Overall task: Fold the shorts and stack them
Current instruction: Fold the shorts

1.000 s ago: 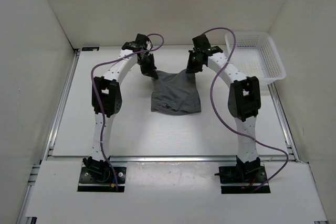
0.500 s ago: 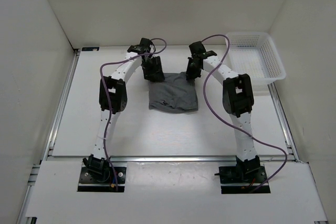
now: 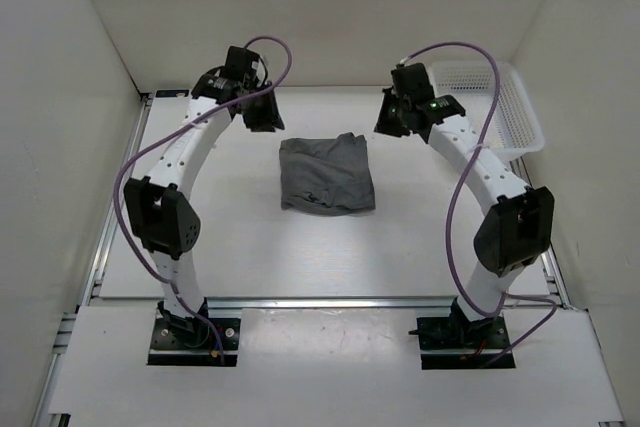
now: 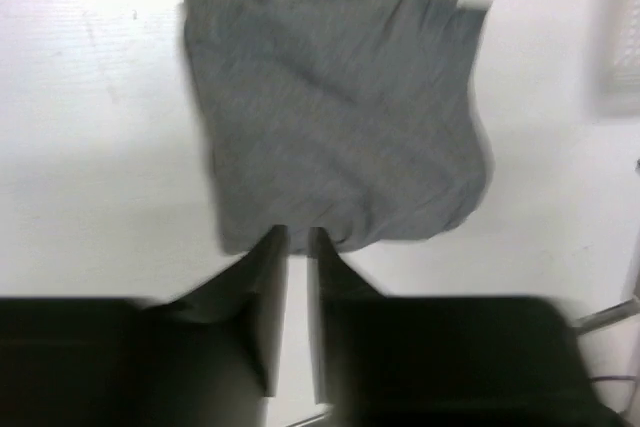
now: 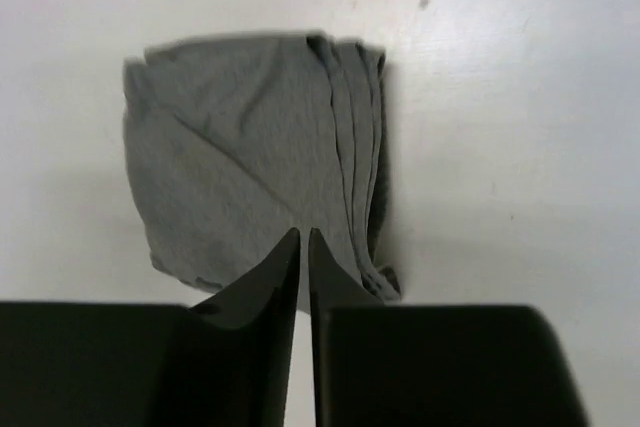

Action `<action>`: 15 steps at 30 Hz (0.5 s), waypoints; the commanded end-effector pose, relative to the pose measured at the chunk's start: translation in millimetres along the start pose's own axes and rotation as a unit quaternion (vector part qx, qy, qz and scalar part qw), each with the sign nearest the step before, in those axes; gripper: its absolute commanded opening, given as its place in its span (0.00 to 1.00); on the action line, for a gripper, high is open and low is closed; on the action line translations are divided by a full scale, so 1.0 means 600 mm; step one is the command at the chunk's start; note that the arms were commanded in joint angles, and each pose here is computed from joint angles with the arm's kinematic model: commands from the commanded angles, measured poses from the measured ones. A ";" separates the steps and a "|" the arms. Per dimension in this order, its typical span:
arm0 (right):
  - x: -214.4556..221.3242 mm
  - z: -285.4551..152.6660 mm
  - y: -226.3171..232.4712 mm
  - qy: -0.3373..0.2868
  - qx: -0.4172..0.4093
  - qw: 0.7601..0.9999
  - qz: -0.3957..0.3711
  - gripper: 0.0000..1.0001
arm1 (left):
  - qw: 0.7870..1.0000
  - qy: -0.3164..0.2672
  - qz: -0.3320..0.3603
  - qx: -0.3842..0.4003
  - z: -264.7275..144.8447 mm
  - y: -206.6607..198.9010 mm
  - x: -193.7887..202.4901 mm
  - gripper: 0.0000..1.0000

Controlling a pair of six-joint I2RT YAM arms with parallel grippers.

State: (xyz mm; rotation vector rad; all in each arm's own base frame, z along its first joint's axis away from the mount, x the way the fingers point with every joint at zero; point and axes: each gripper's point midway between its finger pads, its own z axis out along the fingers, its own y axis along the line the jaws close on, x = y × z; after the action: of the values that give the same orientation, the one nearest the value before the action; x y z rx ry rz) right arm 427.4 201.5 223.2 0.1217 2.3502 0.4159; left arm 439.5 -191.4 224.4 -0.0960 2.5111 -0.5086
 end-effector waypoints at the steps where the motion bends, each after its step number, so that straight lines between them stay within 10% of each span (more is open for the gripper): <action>1: 0.111 0.049 -0.005 0.086 0.004 0.996 -0.024 0.08 | 0.998 0.061 0.003 -0.034 0.051 0.030 0.096 0.17; 15: 0.221 0.185 -0.042 0.181 0.049 0.982 -0.014 0.02 | 0.979 0.190 -0.006 -0.079 0.218 0.105 0.243 0.10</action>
State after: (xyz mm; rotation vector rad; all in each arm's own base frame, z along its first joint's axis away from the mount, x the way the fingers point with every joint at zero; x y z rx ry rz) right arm 398.7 229.4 31.8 0.0643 2.7879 0.3129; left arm 379.0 -199.9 18.7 -0.1132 2.9876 -0.3596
